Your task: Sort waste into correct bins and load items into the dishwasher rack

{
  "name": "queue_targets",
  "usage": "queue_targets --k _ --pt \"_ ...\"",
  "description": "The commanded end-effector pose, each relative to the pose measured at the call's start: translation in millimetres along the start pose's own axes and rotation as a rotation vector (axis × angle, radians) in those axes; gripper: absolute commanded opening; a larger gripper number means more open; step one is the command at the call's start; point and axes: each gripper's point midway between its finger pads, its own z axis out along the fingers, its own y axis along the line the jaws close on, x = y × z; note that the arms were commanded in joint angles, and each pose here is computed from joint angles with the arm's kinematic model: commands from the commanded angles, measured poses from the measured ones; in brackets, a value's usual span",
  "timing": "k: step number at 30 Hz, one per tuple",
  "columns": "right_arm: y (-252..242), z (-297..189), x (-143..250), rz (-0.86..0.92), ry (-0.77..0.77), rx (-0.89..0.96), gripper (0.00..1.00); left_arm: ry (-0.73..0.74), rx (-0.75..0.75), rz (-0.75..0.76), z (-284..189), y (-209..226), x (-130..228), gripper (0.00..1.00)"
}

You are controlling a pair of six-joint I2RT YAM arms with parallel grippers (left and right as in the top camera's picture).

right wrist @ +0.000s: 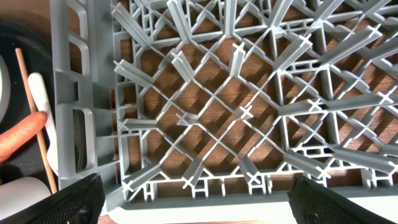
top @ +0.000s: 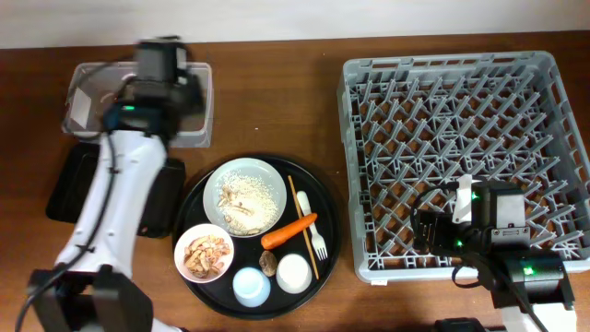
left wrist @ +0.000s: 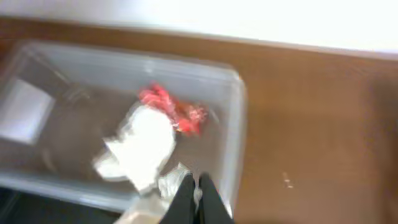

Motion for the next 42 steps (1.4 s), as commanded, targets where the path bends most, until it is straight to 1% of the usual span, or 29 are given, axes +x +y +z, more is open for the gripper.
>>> queue_targets --k 1,2,3,4,6,8,9,10,12,13,15,16,17,20,22,25,26,28,29,31,34,35,40,42 --pt "0.6 -3.6 -4.9 0.006 -0.016 0.004 0.98 -0.109 -0.038 -0.089 21.2 50.7 -31.5 0.01" --pt "0.6 -1.9 -4.5 0.006 -0.008 0.005 0.98 -0.110 -0.056 -0.103 37.8 61.3 -30.0 0.01" --pt "0.2 1.8 -3.6 0.007 0.011 0.008 0.98 -0.075 -0.066 -0.107 59.4 66.1 -18.1 0.01" --pt "-0.2 5.6 -2.3 0.008 0.030 0.011 0.98 -0.025 -0.067 -0.103 80.3 65.2 -1.3 0.01" --pt "-0.8 11.3 -0.3 0.009 0.061 0.016 0.98 0.039 -0.040 -0.098 103.9 59.1 20.4 0.02" --pt "-0.7 12.0 0.0 0.009 0.064 0.016 0.98 0.055 0.000 -0.097 106.8 51.7 24.6 0.55" --pt "1.1 12.0 0.5 0.010 0.067 0.006 0.99 0.057 0.009 -0.097 103.5 50.4 23.7 0.71" --pt "6.9 11.8 1.6 0.011 0.073 -0.028 0.98 0.081 0.006 -0.096 88.6 51.2 23.6 0.79" --pt "8.7 11.7 2.5 0.012 0.078 -0.039 0.98 0.155 -0.001 -0.093 55.9 53.5 34.0 0.93" --pt "13.8 10.8 2.9 0.012 0.081 -0.068 0.98 0.300 -0.015 -0.087 24.5 56.9 65.2 0.99" --pt "28.7 -0.6 -4.0 -0.010 0.069 -0.149 0.98 0.634 -0.053 -0.084 -24.9 63.1 136.9 0.99" --pt "36.3 -12.5 -12.0 -0.029 0.050 -0.186 0.98 0.749 -0.088 -0.120 -43.5 69.0 158.9 0.99" --pt "37.6 -22.5 -16.5 -0.037 0.047 -0.186 0.98 0.784 -0.098 -0.129 -51.6 72.9 165.0 0.99" --pt "43.5 -47.7 -21.6 -0.075 0.067 -0.207 0.98 0.797 -0.079 -0.149 -77.8 74.3 167.3 0.99" --pt "54.6 -48.4 -14.5 -0.118 0.119 -0.230 0.98 0.797 -0.080 -0.150 -97.9 75.0 171.8 0.99" --pt "109.4 -35.4 16.0 -0.325 0.270 -0.323 1.00 0.856 -0.085 -0.147 -109.2 75.6 200.9 0.99" --pt "132.2 -30.9 30.0 -0.410 0.318 -0.354 0.97 0.868 -0.087 -0.146 -107.1 75.8 207.2 0.99" --pt "164.2 -20.8 48.1 -0.512 0.360 -0.369 1.00 0.864 -0.087 -0.147 -102.4 75.7 210.3 0.99" --pt "184.4 -12.9 60.9 -0.597 0.372 -0.372 0.98 0.862 -0.086 -0.147 -100.6 75.6 211.4 0.99" --pt "215.7 9.4 80.1 -0.724 0.364 -0.340 0.98 0.843 -0.085 -0.148 -96.8 75.5 208.8 0.99" --pt "237.7 33.6 103.4 -0.797 0.408 -0.333 0.98 0.840 -0.084 -0.148 -96.2 75.5 208.2 0.99" --pt "243.3 41.7 107.5 -0.797 0.415 -0.330 0.98 0.837 -0.084 -0.148 -95.7 75.5 207.8 0.99" --pt "246.0 59.3 113.3 -0.789 0.440 -0.300 0.98 0.822 -0.082 -0.149 -92.8 75.3 205.5 0.99" --pt "248.6 65.9 119.8 -0.827 0.432 -0.274 0.98 0.819 -0.082 -0.149 -92.3 75.4 205.0 0.99"
